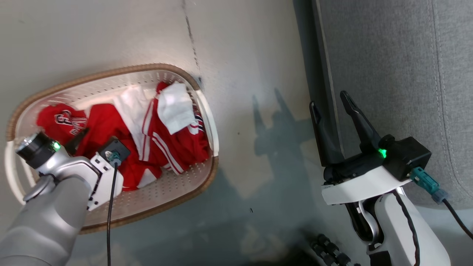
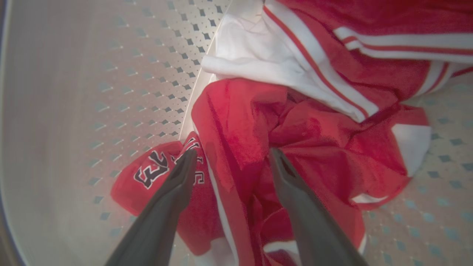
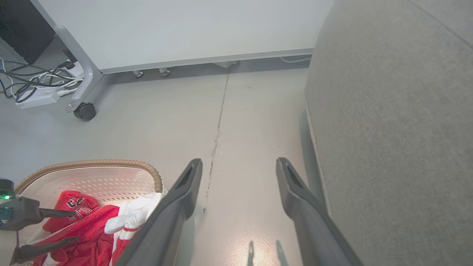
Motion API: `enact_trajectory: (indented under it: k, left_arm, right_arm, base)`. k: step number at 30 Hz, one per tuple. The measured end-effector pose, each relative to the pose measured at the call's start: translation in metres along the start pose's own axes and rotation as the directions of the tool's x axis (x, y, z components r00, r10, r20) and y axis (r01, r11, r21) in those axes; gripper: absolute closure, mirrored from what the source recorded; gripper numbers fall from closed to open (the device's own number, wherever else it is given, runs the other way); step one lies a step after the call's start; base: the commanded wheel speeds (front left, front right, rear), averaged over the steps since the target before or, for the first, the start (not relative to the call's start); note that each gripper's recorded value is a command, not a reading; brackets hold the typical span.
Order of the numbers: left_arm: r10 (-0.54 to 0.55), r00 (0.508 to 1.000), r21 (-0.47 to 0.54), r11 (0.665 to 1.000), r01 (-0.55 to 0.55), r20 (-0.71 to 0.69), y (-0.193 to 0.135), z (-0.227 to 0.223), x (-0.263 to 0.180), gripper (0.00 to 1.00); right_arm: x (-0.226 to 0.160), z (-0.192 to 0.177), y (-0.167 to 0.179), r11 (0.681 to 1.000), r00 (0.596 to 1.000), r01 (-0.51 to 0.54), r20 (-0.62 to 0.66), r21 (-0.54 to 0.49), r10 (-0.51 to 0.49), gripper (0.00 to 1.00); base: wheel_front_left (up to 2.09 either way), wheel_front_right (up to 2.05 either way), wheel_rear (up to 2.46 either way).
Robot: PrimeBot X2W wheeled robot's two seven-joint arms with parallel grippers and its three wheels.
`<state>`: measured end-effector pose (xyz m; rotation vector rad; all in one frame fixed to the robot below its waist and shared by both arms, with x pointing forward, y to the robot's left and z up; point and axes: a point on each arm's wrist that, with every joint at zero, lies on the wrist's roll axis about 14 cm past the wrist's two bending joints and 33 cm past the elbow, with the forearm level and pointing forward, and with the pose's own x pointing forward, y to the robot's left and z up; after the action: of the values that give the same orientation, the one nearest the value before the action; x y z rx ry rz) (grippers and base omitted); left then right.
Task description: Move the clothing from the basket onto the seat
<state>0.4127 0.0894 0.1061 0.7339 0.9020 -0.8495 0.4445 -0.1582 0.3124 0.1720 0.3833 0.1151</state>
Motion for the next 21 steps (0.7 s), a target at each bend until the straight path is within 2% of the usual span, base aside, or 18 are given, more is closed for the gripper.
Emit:
enact_trajectory:
  k: [7,15,21]
  left_arm:
    - [-0.049,0.990,0.125,0.990,0.065,-0.131,-0.004,-0.023,0.032,0.00]
    - [-0.087,0.973,0.180,0.976,0.127,-0.213,-0.007,-0.042,0.056,0.00]
    - [-0.153,0.933,0.192,0.956,0.223,-0.326,-0.021,-0.061,0.055,0.00]
  right_arm:
    - [0.005,-0.018,-0.009,1.000,0.999,0.022,-0.040,0.021,-0.021,0.00]
    - [0.006,-0.037,-0.011,0.998,0.996,0.027,-0.088,0.048,-0.023,0.00]
    - [-0.001,-0.047,-0.019,0.997,0.992,0.058,-0.117,0.046,-0.052,0.00]
  base:
    - [0.00,0.00,0.00]
    - [0.00,0.00,0.00]
    - [0.00,0.00,0.00]
